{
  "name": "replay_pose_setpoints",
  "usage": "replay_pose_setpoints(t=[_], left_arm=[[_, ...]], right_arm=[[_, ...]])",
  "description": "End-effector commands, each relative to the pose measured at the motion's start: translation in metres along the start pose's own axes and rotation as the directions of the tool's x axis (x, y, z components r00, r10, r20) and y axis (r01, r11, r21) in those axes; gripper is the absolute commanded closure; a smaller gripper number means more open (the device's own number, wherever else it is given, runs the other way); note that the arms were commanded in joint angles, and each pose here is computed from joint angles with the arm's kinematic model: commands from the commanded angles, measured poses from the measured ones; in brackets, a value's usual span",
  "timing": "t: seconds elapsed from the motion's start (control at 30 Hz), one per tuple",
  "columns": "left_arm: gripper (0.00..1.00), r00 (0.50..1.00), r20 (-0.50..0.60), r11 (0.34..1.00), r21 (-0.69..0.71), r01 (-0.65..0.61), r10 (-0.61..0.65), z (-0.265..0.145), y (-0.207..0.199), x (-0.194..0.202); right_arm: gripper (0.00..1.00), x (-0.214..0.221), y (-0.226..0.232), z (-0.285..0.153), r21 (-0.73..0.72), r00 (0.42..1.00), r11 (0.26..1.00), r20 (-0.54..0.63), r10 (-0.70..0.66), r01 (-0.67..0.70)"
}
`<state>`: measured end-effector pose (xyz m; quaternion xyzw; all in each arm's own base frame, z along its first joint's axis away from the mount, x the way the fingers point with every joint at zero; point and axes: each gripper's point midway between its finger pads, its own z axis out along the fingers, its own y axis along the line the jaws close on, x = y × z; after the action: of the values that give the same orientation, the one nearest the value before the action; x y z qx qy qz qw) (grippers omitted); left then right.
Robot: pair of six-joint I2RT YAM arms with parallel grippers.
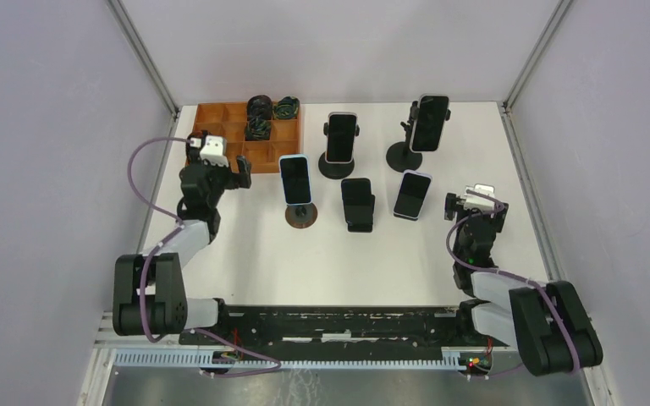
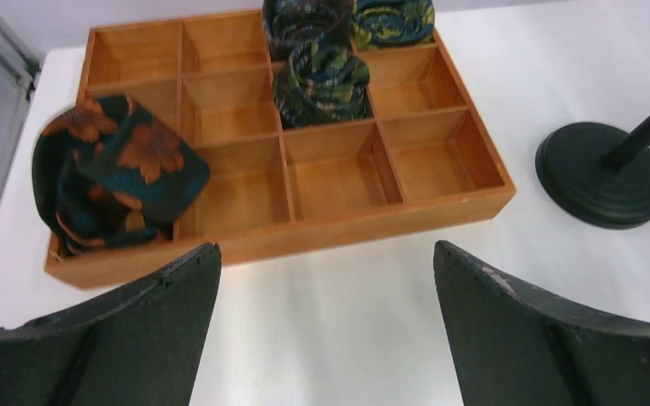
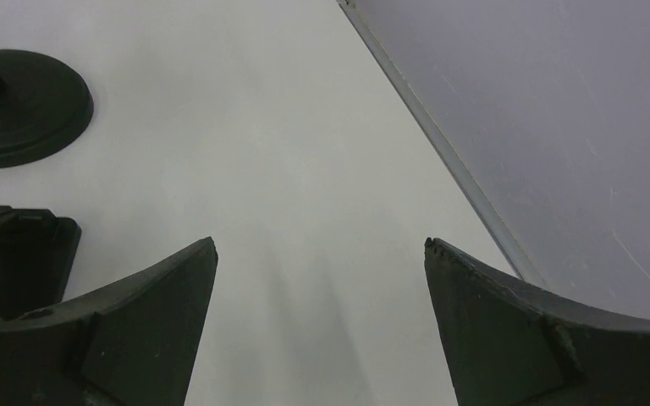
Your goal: Remove the phone from the phone stand
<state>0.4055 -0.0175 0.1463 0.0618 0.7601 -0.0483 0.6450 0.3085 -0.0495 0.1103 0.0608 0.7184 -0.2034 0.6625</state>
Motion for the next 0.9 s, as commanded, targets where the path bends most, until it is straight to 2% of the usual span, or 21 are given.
replay_pose_setpoints(t=[0.0,0.17,0.33,0.4,0.53,0.57,0.77,0.87], left_arm=[[0.00,0.983,-0.177,0.996,0.073,-0.042,0.054,-0.003,0.001,-0.003],[0.00,0.962,-0.270,0.989,0.145,-0.013,0.052,-0.014,-0.004,-0.027],[0.00,0.944,-0.322,0.972,0.234,0.000,0.078,-0.028,-0.017,-0.057],[0.00,0.931,-0.355,0.958,0.287,0.026,0.082,-0.033,-0.026,-0.058],[0.00,0.919,-0.386,0.883,0.454,0.115,0.079,-0.045,-0.058,-0.053],[0.00,0.914,-0.400,0.867,0.477,0.145,0.068,-0.046,-0.063,-0.049],[0.00,0.883,-0.469,0.787,0.554,0.271,0.026,-0.047,-0.084,-0.029],[0.00,0.873,-0.487,0.749,0.588,0.306,0.026,-0.046,-0.095,-0.022]], right_arm=[[0.02,0.001,0.003,0.004,0.014,0.990,1.000,-0.139,0.024,-0.022],[0.02,-0.012,0.001,-0.009,0.021,0.973,0.983,-0.144,0.181,-0.180],[0.02,-0.041,0.006,-0.023,-0.016,0.926,0.936,-0.156,0.345,-0.351],[0.02,-0.062,0.019,-0.028,-0.100,0.914,0.920,-0.194,0.357,-0.380],[0.02,-0.089,0.035,-0.037,-0.183,0.882,0.882,-0.288,0.374,-0.434],[0.02,-0.098,0.044,-0.041,-0.251,0.886,0.865,-0.294,0.360,-0.434],[0.02,-0.131,0.080,-0.073,-0.538,0.899,0.721,-0.270,0.345,-0.438],[0.02,-0.124,0.086,-0.077,-0.547,0.890,0.705,-0.333,0.311,-0.451]])
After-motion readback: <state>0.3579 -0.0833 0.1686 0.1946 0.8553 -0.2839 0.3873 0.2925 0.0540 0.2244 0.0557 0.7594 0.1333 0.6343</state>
